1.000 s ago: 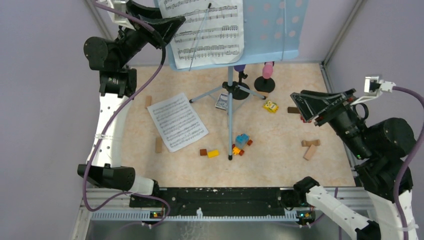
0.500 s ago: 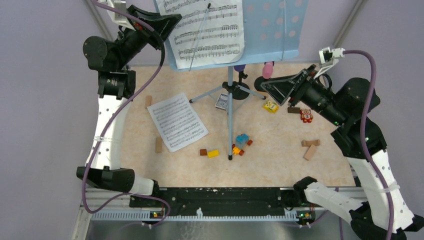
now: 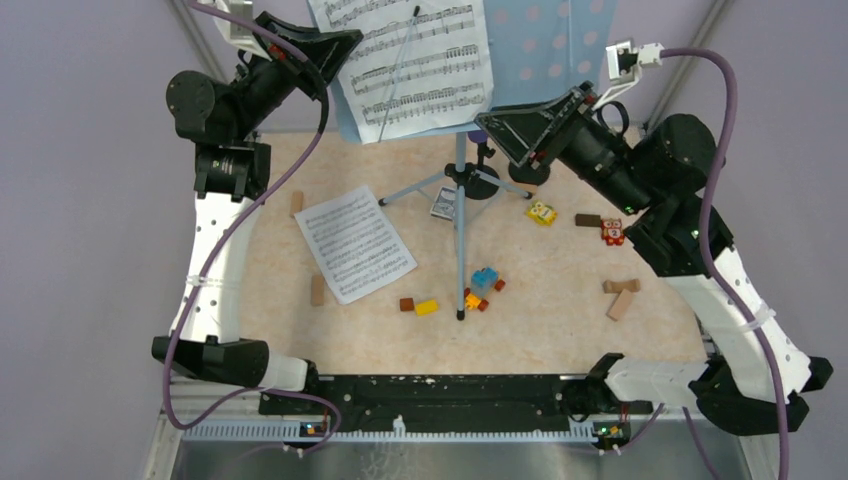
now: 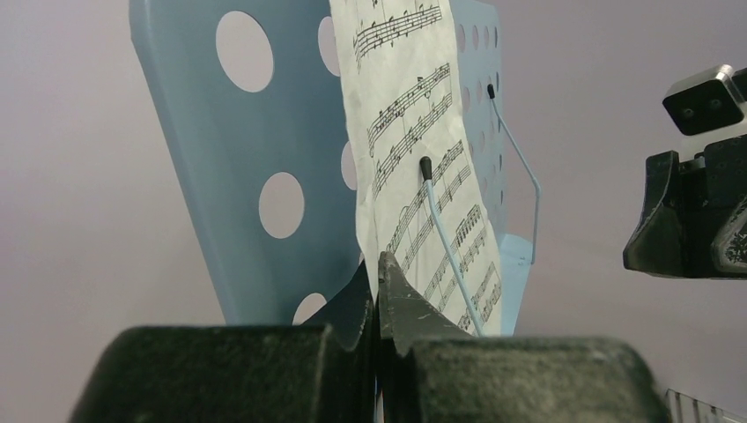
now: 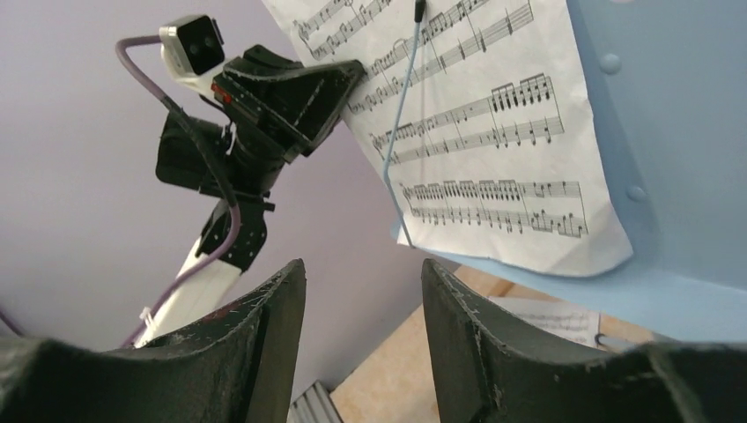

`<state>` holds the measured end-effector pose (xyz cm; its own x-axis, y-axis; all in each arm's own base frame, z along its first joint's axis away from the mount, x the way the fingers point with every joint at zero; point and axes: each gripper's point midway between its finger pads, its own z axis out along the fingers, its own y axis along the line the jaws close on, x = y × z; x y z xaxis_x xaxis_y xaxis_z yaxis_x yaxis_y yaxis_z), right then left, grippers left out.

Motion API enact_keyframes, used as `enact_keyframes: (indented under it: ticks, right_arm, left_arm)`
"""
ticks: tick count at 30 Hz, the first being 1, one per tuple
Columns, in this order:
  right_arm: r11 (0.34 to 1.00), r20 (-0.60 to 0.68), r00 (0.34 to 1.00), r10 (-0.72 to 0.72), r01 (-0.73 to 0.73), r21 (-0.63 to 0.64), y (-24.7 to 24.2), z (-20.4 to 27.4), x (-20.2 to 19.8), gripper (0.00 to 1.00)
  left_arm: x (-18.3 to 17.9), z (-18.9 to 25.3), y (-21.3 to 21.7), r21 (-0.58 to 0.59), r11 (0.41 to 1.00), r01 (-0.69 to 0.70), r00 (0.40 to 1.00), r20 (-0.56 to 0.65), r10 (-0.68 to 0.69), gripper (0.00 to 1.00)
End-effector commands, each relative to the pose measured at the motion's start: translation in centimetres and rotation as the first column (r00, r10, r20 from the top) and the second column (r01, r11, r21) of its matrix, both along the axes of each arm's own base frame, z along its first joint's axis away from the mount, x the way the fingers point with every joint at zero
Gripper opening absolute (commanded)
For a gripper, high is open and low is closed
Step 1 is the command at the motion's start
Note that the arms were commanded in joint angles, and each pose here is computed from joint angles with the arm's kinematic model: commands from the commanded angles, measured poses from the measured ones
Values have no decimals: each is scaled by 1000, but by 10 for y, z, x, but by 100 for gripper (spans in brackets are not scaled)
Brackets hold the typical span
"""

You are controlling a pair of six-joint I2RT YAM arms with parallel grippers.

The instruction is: Pack up the instrument practice props

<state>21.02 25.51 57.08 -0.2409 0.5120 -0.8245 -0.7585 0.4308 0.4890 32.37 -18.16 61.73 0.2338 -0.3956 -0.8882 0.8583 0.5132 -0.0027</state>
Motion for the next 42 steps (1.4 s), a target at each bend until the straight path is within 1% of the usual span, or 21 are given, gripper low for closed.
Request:
enact_keyframes:
  ticks: [1, 3, 9, 12, 18, 26, 32, 36, 42]
  right_arm:
    - [991, 26, 996, -81, 78, 105, 3, 31, 13, 50]
    - [987, 11, 995, -98, 96, 130, 10, 34, 22, 50]
    - [983, 17, 993, -113, 109, 145, 42, 48, 26, 50]
    - [975, -25, 990, -138, 140, 170, 49, 48, 37, 50]
    - [958, -65, 985, -159, 170, 229, 59, 48, 51, 50]
    - [968, -83, 991, -105, 121, 221, 89, 44, 62, 50]
    - [972, -97, 989, -116, 133, 194, 100, 37, 72, 50]
    - [976, -90, 991, -101, 116, 183, 109, 39, 75, 46]
    - [977, -93, 991, -95, 111, 181, 116, 38, 78, 35]
  left_arm:
    - [-13, 11, 3, -12, 1000, -9, 1000, 25, 9, 0]
    - [-13, 10, 3, -12, 1000, -7, 1000, 22, 7, 0]
    - [-13, 13, 3, -27, 1000, -10, 1000, 16, 10, 0]
    - [-14, 14, 5, -32, 999, -19, 1000, 16, 20, 0]
    - [-15, 15, 5, -31, 999, -20, 1000, 22, 20, 0]
    - [-15, 15, 4, -30, 999, -16, 1000, 22, 16, 0]
    - [-17, 16, 5, -32, 999, -17, 999, 30, 18, 0]
    - [-18, 16, 5, -33, 999, -17, 999, 32, 18, 0]
    - [-17, 15, 5, -33, 999, -17, 999, 29, 17, 0]
